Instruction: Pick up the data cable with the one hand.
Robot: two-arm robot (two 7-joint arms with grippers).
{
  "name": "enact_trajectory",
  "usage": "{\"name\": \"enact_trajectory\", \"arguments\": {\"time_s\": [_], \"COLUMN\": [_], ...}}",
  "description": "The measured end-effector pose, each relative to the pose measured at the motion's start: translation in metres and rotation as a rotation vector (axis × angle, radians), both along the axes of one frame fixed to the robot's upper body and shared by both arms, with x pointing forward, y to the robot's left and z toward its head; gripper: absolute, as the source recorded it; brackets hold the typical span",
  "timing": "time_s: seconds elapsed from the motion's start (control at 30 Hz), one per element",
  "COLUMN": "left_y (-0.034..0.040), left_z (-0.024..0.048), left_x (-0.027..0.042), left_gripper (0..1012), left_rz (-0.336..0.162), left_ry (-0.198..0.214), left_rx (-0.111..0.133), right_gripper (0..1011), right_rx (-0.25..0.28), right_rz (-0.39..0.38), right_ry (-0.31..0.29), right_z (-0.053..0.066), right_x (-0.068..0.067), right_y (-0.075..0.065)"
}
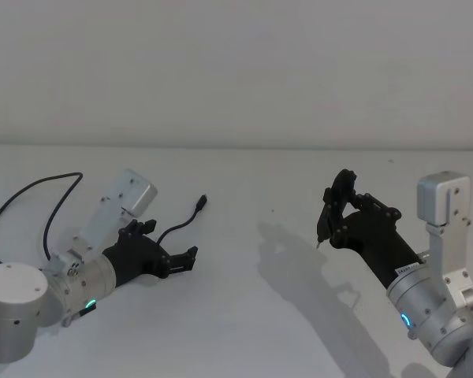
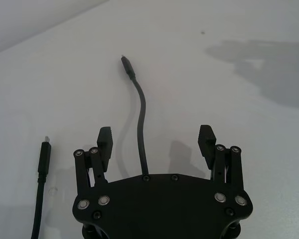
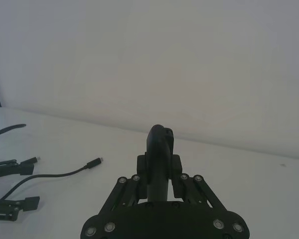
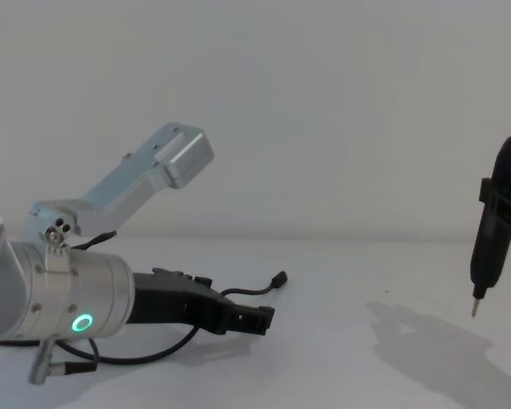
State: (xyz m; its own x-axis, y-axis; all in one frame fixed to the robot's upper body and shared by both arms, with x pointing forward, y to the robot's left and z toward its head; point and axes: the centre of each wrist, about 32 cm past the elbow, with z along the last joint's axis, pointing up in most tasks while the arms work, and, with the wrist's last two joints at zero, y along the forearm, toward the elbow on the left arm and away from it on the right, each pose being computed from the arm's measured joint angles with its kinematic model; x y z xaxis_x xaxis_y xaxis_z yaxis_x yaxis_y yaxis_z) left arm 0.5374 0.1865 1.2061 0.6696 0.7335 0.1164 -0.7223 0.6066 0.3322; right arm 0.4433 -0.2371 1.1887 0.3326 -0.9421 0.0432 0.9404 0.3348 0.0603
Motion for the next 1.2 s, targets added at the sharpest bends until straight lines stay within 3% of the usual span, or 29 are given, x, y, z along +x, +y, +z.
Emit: {"name": "enact_trajectory", "arguments": {"time_s": [0.5,1.2], "left_y": [-0.0035,-0.0048], "left_z": [-0.0035,-0.0088], "left_x": [0.0004,0.0094], "left_gripper": [1001,978], "left_rz": [0.025,0.045], "left_ry": [0.012,0.029], "left_rx": [-0.011,-0.034], "right_gripper": [275,274], "right_rx": [0.000,0.000], "right_rz": [0.000,0.000], "right_ry": [0.000,0.000], "right_z": [0.000,0.000], "right_x": [0.000,0.000], "right_y": [0.000,0.000]}}
